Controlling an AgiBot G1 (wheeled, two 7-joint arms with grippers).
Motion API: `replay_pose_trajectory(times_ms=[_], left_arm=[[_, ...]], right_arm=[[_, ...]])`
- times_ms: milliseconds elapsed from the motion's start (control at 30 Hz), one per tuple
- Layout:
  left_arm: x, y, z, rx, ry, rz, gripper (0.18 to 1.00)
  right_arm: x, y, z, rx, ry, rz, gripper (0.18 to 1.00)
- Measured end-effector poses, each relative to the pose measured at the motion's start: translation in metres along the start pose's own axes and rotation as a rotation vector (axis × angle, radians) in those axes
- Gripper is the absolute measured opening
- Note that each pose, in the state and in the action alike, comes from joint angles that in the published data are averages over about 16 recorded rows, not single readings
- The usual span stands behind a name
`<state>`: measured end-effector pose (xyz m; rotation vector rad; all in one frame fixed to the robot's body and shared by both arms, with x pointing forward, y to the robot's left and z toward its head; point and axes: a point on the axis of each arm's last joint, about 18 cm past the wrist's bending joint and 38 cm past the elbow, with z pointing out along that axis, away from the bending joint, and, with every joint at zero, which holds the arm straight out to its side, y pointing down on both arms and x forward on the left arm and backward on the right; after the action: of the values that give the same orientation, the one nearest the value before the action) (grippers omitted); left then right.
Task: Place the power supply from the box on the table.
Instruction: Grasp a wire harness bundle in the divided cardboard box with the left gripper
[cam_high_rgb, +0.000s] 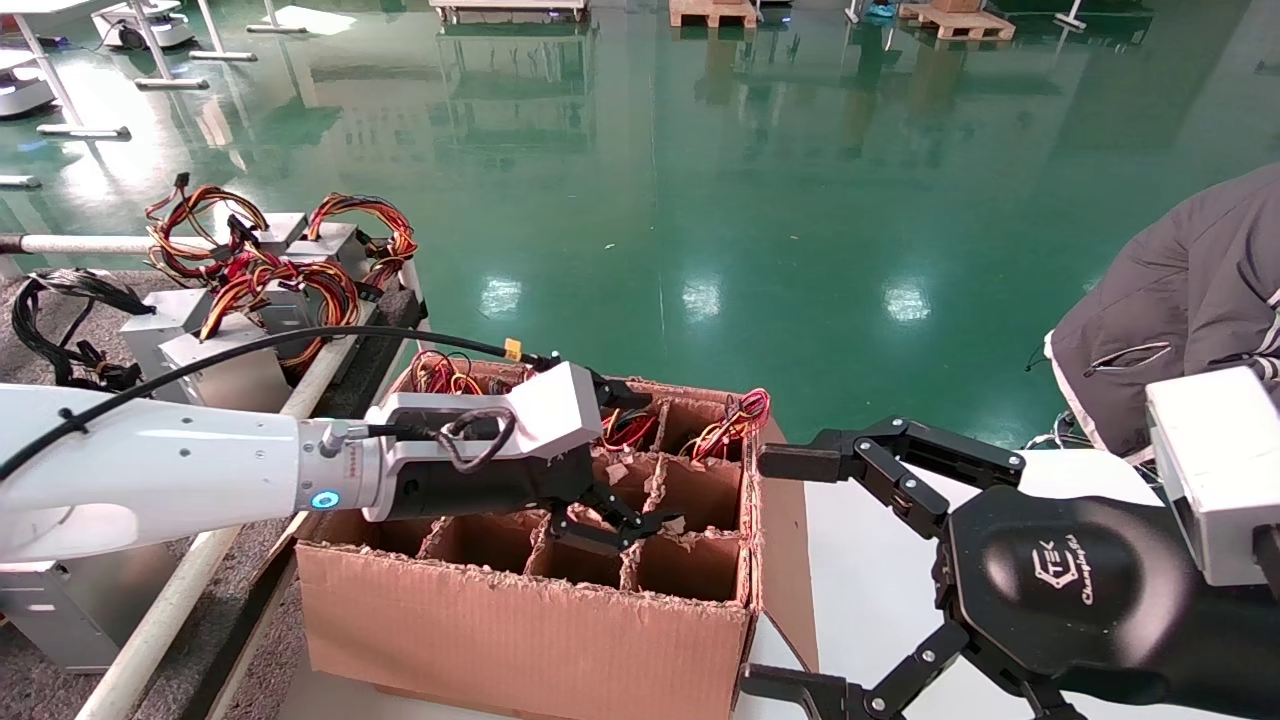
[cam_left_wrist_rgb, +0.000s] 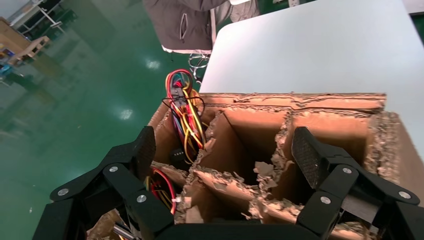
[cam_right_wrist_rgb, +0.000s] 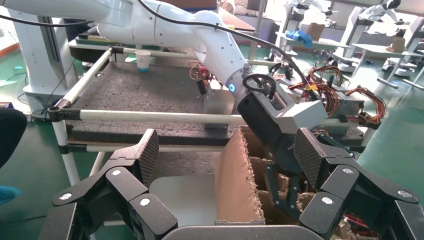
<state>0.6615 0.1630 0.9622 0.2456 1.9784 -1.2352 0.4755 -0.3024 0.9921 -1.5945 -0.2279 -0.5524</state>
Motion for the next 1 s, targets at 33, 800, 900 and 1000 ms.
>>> replay_pose_trajectory(times_ms=[33,800,900,1000], left_arm=[[-0.001,0.0,0.002,-0.003,-0.003,0.002,0.999],[-0.021,-0.005,0.034,-0.037,-0.075,0.054,0.999],[-0.022,-0.006,0.036,-0.038,-0.079,0.058,0.999],[-0.023,-0.007,0.039,-0.038,-0.081,0.061,0.999]], right_arm=[[0.0,0.0,0.0,0.0,0.0,0.0,1.001],[0.0,0.0,0.0,0.0,0.0,0.0,1.001],[0.0,0.0,0.0,0.0,0.0,0.0,1.001],[0.0,0.0,0.0,0.0,0.0,0.0,1.001]])
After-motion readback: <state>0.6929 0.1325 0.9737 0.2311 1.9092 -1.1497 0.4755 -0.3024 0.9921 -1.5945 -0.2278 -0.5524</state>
